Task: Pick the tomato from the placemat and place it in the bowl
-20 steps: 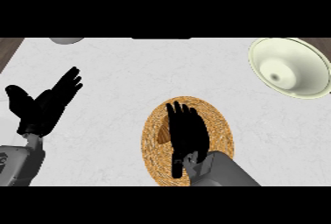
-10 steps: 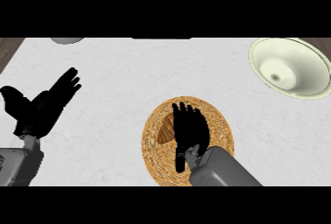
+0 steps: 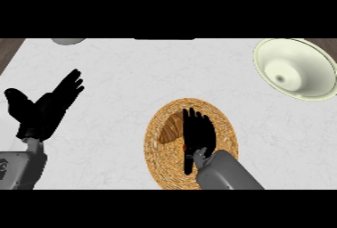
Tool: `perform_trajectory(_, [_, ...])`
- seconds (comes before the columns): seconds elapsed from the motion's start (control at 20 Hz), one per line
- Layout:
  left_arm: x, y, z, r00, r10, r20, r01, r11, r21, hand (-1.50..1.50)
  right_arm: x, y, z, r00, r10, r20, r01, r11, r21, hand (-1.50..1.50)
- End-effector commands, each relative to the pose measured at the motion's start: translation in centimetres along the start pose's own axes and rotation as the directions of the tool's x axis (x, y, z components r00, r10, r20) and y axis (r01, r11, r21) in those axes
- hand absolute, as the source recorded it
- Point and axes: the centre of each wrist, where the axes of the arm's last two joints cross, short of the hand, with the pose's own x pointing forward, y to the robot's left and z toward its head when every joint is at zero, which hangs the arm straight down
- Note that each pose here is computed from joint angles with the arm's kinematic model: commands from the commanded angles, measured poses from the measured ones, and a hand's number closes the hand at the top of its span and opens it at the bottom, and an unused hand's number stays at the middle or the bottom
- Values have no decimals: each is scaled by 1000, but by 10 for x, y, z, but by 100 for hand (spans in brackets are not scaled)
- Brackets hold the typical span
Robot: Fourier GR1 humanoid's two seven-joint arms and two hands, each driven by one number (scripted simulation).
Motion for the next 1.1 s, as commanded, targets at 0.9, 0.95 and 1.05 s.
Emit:
perform_trajectory(0.9, [-5, 13, 6, 1000, -10, -4, 10, 1000, 11, 0, -7, 13, -6, 995, 21, 100, -8, 992, -129, 150])
perform_trajectory(0.95, [3, 0, 18, 1000, -11, -7, 11, 1000, 11, 0, 4, 1, 8, 994, 45, 96, -33, 992, -125, 150])
perform_trajectory(1.05, [-2, 5, 6, 1000, -9, -1, 9, 1000, 13, 0, -73, -17, -6, 997, 22, 75, -11, 989, -151, 150])
